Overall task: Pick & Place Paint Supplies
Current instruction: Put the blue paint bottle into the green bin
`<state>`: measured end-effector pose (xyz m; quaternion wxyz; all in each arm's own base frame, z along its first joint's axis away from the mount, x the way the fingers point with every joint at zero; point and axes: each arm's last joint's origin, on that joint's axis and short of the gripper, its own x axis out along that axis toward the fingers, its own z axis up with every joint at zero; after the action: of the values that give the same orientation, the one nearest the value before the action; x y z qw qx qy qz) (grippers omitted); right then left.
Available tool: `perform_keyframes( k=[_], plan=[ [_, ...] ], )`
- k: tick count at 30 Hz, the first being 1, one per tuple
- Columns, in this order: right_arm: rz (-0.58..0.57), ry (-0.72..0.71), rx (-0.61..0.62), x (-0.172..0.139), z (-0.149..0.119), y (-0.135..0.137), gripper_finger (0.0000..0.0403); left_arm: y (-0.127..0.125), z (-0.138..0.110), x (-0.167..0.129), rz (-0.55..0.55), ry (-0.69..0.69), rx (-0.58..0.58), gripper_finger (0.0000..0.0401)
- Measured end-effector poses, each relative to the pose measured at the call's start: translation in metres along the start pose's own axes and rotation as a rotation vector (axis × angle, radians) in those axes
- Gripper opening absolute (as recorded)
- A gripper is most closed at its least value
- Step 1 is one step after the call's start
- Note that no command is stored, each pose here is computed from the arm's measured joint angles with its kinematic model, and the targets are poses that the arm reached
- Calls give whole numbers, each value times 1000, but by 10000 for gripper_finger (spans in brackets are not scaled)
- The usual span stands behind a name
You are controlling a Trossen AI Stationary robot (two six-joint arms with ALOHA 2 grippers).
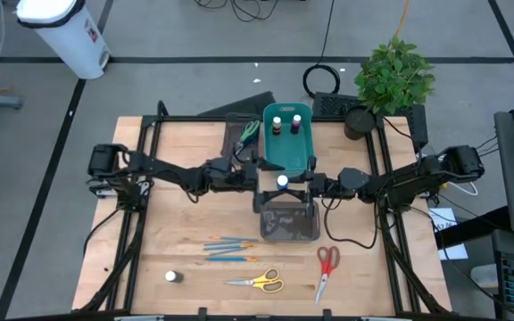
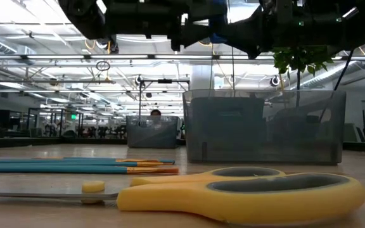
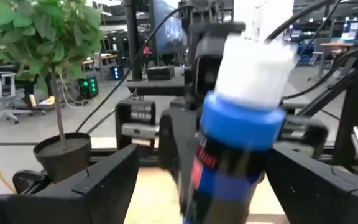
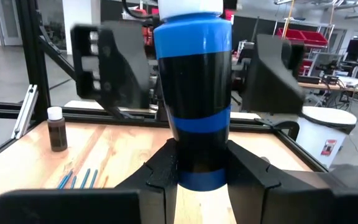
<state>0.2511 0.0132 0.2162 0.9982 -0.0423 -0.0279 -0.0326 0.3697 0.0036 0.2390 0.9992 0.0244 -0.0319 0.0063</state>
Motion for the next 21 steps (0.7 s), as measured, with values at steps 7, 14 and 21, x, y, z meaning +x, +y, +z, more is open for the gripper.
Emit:
perform_keyframes(
  k=[7, 14, 21],
  plan=[
    [-7, 2, 1, 0, 0, 0, 91, 3, -2, 0, 0, 17, -25, 229],
    [-27, 13, 13, 0, -1, -1, 100, 3, -3, 0, -20, 21, -13, 105],
    [-164, 107, 113, -4, -6, -5, 184, 8, 13, -7, 3, 14, 30, 101]
  ],
)
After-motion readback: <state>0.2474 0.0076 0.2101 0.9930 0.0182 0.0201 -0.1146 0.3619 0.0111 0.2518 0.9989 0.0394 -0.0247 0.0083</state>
